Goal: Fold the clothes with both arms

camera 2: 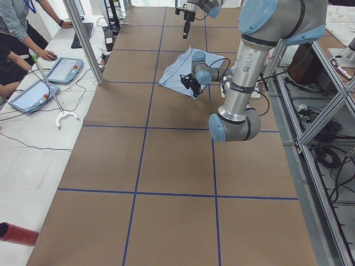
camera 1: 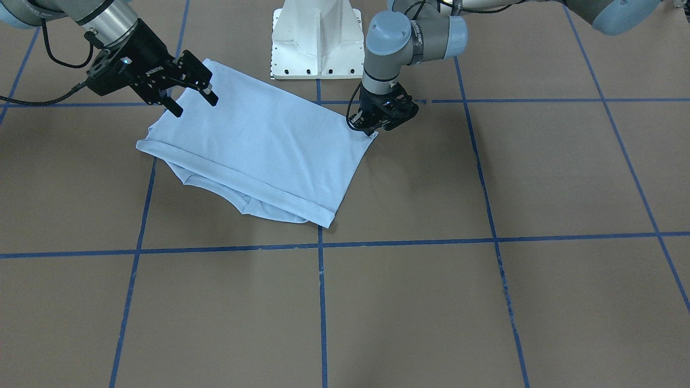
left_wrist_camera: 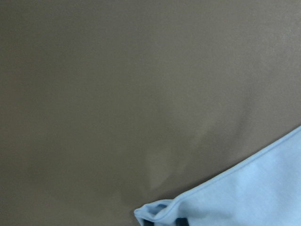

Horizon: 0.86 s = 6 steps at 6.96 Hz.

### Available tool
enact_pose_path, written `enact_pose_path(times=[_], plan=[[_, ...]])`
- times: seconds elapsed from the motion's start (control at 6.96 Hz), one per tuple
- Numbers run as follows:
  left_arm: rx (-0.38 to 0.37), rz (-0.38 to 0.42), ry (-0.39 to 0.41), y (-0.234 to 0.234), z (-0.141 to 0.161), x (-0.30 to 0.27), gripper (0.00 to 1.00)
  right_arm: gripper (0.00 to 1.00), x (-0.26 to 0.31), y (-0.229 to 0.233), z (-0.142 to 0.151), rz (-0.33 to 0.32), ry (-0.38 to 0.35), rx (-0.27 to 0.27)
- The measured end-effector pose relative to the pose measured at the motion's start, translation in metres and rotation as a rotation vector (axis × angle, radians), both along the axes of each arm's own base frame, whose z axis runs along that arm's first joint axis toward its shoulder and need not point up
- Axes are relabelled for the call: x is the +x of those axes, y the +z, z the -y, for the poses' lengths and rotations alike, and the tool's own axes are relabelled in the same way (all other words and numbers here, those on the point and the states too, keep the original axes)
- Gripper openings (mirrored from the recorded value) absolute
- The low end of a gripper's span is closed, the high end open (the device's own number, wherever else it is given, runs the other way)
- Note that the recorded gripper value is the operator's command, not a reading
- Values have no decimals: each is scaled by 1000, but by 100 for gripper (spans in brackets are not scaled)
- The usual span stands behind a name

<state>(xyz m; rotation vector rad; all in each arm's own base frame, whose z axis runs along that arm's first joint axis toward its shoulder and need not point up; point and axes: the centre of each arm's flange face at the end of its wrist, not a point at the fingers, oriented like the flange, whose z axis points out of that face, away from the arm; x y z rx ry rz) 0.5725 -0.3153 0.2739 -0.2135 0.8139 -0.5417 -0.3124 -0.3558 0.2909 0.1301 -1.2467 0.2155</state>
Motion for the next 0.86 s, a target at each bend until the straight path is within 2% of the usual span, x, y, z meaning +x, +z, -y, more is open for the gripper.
enact_pose_path(times=[0.43, 0.57, 0.72, 0.86], plan=[[4, -11, -11, -6, 7, -7, 0, 100, 0, 0, 0, -1, 1, 0], [6, -9, -23, -6, 15, -12, 15, 100, 0, 1, 1, -2, 1, -1], [8, -6, -33, -5, 23, -16, 78, 100, -1, 2, 1, -4, 1, -3], [9, -1, -36, -3, 26, -18, 100, 100, -2, 4, 2, -7, 2, -5]])
